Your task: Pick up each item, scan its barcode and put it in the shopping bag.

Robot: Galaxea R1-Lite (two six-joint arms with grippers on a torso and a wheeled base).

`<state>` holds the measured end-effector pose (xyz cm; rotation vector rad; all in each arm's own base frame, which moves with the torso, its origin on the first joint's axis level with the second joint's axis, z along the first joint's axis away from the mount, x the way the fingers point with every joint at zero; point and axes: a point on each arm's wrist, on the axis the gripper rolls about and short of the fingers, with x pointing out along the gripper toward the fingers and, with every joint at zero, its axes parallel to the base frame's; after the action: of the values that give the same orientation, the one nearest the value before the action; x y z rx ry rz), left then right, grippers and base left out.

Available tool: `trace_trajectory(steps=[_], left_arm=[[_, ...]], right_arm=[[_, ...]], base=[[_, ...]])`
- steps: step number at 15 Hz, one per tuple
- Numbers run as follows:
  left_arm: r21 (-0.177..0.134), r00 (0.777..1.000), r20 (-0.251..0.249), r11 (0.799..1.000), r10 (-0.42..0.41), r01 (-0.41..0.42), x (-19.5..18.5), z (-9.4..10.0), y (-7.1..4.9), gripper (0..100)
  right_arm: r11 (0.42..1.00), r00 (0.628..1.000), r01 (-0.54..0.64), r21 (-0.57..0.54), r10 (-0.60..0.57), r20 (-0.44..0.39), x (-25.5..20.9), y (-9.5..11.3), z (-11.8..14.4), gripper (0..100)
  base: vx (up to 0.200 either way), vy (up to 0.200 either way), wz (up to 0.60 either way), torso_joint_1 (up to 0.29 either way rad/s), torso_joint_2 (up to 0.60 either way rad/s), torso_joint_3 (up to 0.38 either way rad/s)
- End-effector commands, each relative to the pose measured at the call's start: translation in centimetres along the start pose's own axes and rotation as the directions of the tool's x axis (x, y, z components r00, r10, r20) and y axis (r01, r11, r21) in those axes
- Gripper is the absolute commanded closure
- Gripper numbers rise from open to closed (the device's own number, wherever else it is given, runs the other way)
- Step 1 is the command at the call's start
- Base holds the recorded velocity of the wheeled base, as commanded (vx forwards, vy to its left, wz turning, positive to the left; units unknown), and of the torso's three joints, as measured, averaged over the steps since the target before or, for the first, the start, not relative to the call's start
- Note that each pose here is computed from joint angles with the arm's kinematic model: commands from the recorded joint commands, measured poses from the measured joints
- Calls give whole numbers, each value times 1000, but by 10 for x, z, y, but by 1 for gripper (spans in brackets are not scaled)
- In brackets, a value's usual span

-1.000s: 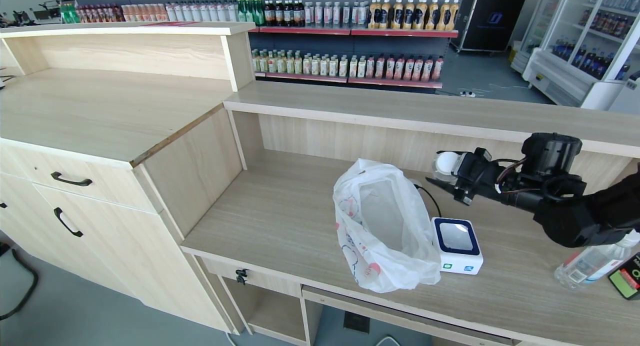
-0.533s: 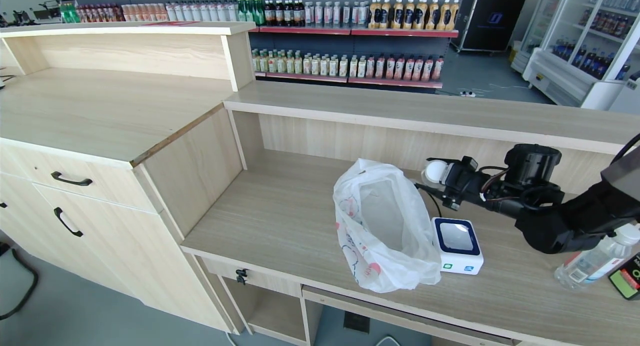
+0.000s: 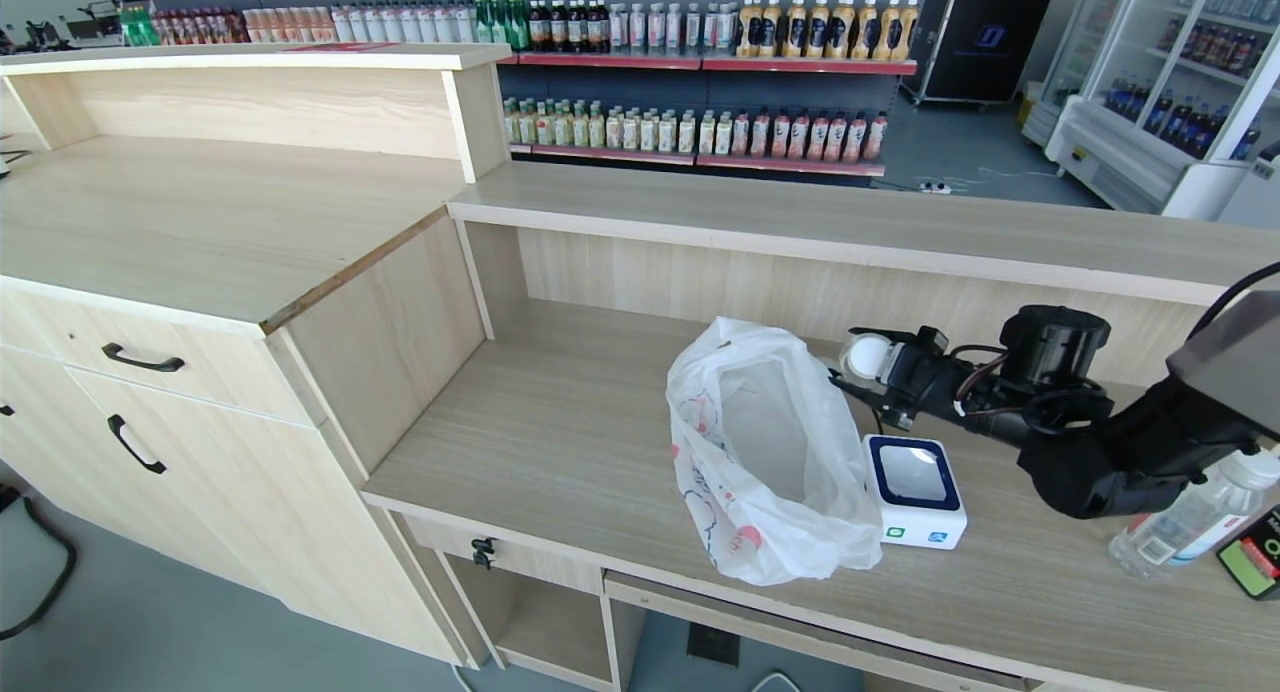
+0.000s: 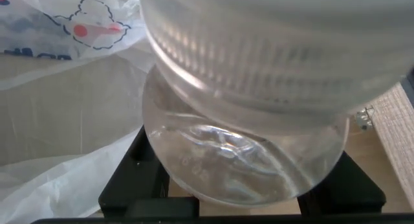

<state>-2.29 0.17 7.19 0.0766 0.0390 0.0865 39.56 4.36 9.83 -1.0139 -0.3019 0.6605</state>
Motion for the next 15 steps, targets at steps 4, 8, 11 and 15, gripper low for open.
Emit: trace_trajectory(steps=[4,8,11,15], left_arm=[[0,1000,0,1000,1,-1,0,0,0,0],[0,1000,0,1000,0,0,0,0,0,0],[0,1000,0,1000,0,0,0,0,0,0],[0,1000,0,1000,1,-1,0,0,0,0]], right_arm=[[1000,1000,-1,2,1,7,4,9,-8,100],[1000,1000,-8,11,8,3,5,13,-11,100],[1000,1000,-8,10,8,5,6,13,-11,100],[998,999,21,58,-23,31,1,-4,8,100]], base=[[0,0,0,0,0,0],[0,0,0,0,0,0],[0,0,0,0,0,0],[0,0,0,0,0,0]])
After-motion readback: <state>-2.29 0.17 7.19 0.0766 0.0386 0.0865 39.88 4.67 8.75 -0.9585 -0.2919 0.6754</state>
